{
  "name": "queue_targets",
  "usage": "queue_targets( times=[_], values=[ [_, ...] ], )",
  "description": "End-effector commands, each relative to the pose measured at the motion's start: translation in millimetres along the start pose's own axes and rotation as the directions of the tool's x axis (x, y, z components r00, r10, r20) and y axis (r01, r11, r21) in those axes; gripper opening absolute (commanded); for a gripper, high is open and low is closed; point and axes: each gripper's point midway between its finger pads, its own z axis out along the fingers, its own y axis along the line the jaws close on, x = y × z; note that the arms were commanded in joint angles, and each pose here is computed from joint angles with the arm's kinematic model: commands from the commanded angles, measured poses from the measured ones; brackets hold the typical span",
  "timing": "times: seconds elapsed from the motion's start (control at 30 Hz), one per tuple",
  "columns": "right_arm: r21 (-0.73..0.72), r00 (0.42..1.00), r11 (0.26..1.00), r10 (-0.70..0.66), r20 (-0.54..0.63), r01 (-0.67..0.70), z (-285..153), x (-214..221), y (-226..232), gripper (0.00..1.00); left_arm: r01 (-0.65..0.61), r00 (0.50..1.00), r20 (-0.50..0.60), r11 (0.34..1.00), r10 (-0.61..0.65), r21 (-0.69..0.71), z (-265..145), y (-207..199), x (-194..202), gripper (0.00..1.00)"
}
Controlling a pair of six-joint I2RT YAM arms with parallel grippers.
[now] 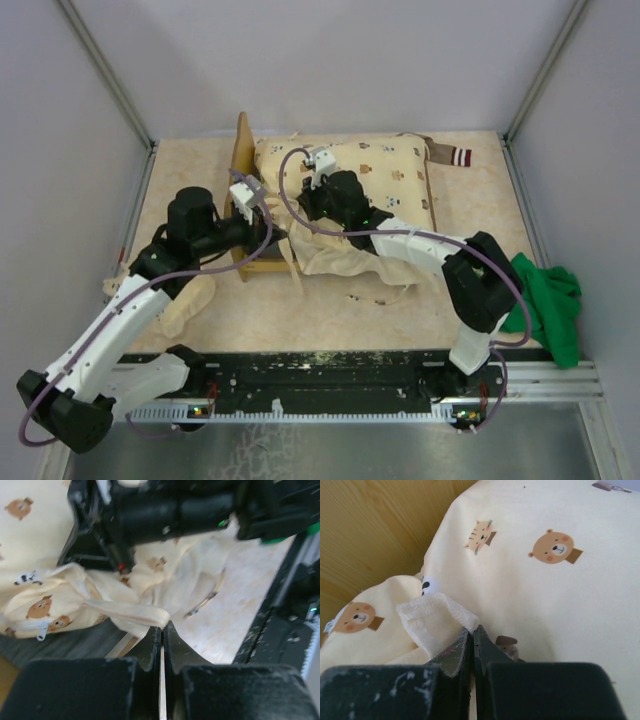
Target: Set up the pet bed
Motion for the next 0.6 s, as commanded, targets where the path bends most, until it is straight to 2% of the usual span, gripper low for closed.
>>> queue_targets(
  times=[0.0, 0.1, 0.17, 0.3, 0.4, 0.57],
  values=[
    [-0.014, 0.993, 1.0, 0.008, 0.115, -0.007, -16.2, -45.5, 0.9, 0.0, 0.035, 0.991, 0.114, 0.959, -0.07, 0.281, -19.3, -58.8, -40.5, 0.05],
    [-0.022, 0.994, 1.0, 0.005, 0.108, -0.003, -17.7, -45.6, 2.2, 0.0, 0.1, 0.988, 0.069, 0.919, -0.136, 0.381, -11.5, -71.6, -22.7, 0.11],
    [-0.01, 0.995, 1.0, -0.004, 0.104, 0.005, -19.2, -45.6, 0.2, 0.0, 0.154, 0.985, 0.014, 0.911, -0.172, 0.383, 0.0, -68.1, -2.7, 0.15],
    [0.005, 0.996, 1.0, -0.018, 0.09, 0.018, -19.3, -41.1, -3.2, 0.0, 0.218, 0.975, -0.105, 0.944, -0.197, 0.247, 16.1, -43.4, 38.1, 0.21],
    [0.007, 0.997, 1.0, -0.027, 0.078, 0.027, -19.6, -38.9, -3.8, 0.0, 0.218, 0.969, -0.153, 0.959, -0.192, 0.18, 17.9, -32.5, 55.0, 0.15],
    [0.015, 0.996, 1.0, -0.019, 0.083, 0.018, -18.1, -37.0, -5.4, 0.0, 0.21, 0.966, -0.186, 0.964, -0.179, 0.161, 13.8, -30.6, 64.5, 0.22]
  ],
)
